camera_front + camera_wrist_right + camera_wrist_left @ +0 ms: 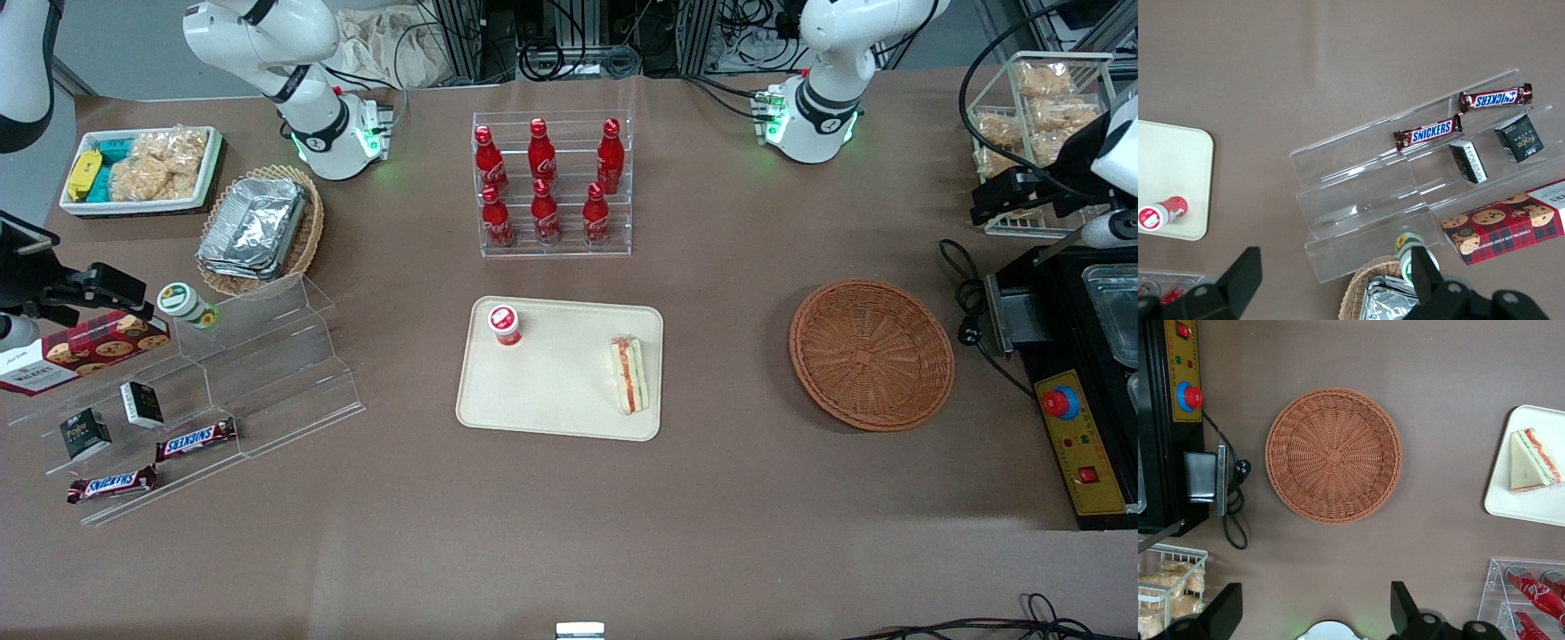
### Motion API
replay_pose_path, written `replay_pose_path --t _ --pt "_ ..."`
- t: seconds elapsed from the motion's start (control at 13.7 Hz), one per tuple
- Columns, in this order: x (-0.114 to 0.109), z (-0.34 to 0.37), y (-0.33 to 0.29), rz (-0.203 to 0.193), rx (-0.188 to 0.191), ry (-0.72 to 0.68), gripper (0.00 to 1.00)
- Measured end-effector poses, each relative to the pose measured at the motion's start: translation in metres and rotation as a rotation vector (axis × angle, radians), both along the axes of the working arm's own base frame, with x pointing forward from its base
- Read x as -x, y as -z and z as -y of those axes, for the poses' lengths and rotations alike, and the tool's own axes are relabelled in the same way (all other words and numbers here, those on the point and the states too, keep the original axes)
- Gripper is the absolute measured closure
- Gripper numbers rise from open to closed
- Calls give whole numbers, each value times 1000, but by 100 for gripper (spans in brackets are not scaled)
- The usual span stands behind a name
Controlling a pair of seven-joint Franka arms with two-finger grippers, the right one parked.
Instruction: Place sandwich from basket to tray
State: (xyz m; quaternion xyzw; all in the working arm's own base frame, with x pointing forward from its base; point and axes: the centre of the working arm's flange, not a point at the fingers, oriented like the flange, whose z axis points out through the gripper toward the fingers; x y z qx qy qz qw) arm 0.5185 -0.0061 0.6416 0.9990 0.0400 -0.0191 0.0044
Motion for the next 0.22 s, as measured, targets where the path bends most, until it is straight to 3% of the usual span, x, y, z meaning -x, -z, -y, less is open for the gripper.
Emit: replay_pose_path --t 0.22 --pt "0 -6 0 0 17 -2 0"
